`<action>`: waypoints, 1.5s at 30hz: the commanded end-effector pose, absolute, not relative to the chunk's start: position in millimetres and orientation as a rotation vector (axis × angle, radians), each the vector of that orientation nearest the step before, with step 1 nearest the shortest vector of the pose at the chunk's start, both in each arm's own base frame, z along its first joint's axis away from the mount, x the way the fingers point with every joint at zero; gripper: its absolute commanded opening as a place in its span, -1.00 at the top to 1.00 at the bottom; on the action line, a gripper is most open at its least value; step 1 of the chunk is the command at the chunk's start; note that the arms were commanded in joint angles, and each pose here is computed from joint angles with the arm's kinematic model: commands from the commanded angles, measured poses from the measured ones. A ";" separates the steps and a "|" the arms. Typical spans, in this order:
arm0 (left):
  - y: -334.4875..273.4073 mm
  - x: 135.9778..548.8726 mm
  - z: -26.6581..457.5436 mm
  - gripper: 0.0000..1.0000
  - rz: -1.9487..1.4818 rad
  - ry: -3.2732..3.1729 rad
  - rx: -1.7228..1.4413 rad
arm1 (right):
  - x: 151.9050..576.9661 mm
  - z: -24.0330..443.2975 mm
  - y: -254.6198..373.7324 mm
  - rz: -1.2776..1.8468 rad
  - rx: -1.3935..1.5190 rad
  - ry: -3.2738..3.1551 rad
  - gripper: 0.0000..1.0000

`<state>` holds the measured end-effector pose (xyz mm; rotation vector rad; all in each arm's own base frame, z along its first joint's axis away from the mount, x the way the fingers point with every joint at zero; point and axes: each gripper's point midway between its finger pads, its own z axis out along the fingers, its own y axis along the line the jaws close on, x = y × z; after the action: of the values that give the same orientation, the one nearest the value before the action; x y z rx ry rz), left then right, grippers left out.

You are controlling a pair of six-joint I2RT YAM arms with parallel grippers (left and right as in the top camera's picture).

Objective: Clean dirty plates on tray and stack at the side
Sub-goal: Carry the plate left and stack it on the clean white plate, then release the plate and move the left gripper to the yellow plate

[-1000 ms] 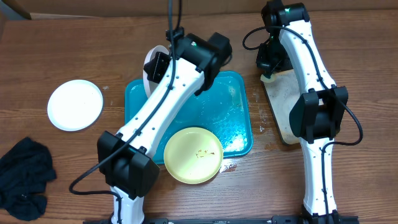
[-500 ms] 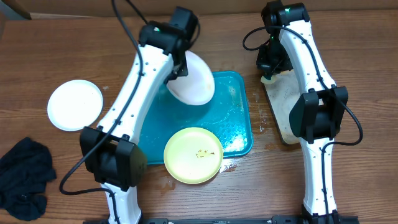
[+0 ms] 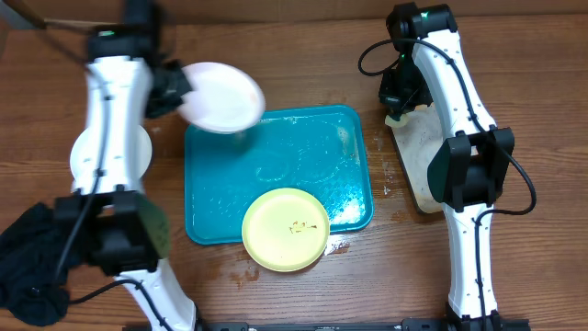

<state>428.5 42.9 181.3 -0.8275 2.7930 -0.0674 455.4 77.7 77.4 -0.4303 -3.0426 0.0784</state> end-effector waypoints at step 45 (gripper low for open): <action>243.6 304.8 78.4 0.91 -0.336 2.351 -1.374 | 455.9 85.3 100.5 -0.125 -0.342 -3.040 0.92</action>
<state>301.9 249.0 94.6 -1.3828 2.3131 -0.2867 451.9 98.2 78.1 -0.3538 -3.0155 -0.1018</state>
